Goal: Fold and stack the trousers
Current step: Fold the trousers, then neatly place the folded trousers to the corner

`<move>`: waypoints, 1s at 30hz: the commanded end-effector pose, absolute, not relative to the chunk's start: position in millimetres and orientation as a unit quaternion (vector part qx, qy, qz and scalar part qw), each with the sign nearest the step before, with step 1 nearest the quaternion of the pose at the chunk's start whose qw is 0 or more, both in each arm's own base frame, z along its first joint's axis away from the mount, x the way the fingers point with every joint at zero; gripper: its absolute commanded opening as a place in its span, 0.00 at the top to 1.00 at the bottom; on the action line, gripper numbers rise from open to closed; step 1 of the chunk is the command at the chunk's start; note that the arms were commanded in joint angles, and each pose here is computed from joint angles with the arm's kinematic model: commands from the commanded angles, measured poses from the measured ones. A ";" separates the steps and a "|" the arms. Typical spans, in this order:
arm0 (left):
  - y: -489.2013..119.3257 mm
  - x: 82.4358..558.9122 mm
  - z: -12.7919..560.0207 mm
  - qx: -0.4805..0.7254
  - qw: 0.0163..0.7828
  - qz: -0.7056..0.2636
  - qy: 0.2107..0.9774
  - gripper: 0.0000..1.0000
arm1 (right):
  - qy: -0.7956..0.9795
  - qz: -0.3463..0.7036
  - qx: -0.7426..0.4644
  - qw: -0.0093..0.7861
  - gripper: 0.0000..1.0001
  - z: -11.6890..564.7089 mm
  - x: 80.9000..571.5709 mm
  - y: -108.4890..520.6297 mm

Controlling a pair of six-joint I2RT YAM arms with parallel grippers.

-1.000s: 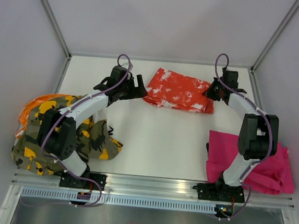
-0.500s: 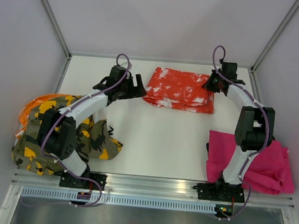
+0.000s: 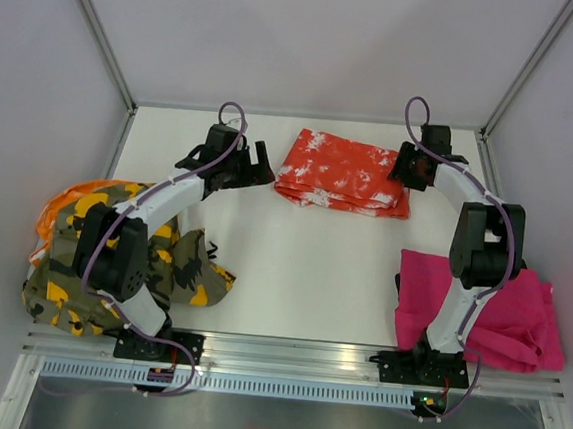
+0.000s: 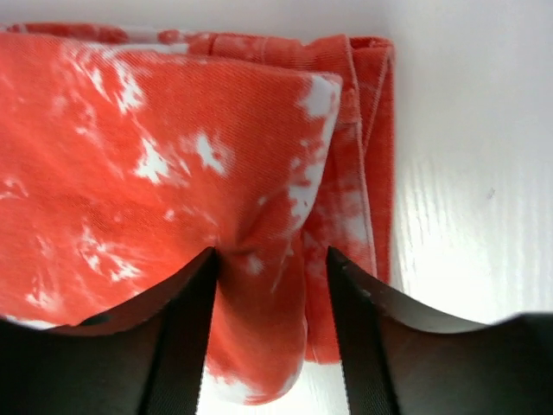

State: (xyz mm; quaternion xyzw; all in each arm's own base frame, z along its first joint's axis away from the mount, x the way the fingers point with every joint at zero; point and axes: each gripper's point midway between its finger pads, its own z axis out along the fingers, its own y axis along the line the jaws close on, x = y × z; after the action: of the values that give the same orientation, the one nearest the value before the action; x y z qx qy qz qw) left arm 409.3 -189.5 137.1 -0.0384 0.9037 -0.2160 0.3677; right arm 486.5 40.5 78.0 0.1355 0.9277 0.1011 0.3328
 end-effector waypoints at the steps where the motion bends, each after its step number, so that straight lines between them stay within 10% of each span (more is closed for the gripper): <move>1: -196.0 425.1 145.2 0.003 0.382 -0.216 0.898 0.01 | 0.925 0.051 0.129 0.353 0.38 117.8 493.7 24.0; 5: -206.7 451.0 158.3 0.019 0.401 -0.221 0.889 0.05 | 0.908 0.049 0.112 0.402 0.36 176.5 498.0 30.4; 7: -220.6 468.8 184.6 0.020 0.431 -0.252 0.866 0.15 | 0.901 0.072 0.092 0.419 0.61 194.3 497.8 47.4; 10: -245.1 489.9 209.7 0.011 0.464 -0.323 0.825 0.58 | 0.892 0.126 0.077 0.428 1.00 188.9 499.1 71.3; 11: -253.8 497.7 207.9 0.008 0.468 -0.341 0.816 0.88 | 0.885 0.131 0.081 0.439 1.00 187.1 504.7 72.3; 12: -258.6 503.3 206.9 0.001 0.470 -0.354 0.808 0.98 | 0.885 0.128 0.089 0.438 1.00 179.8 505.3 70.9; 30: -303.4 505.5 34.4 -0.112 0.367 -0.322 0.866 0.98 | 0.937 0.060 0.109 0.325 1.00 38.4 501.1 53.4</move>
State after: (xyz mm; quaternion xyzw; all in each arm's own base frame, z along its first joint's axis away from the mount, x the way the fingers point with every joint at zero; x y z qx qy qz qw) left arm 506.9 -308.7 38.0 -0.0913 0.8625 -0.3336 0.3694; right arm 501.4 59.4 37.5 0.1110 0.9361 0.0742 0.3253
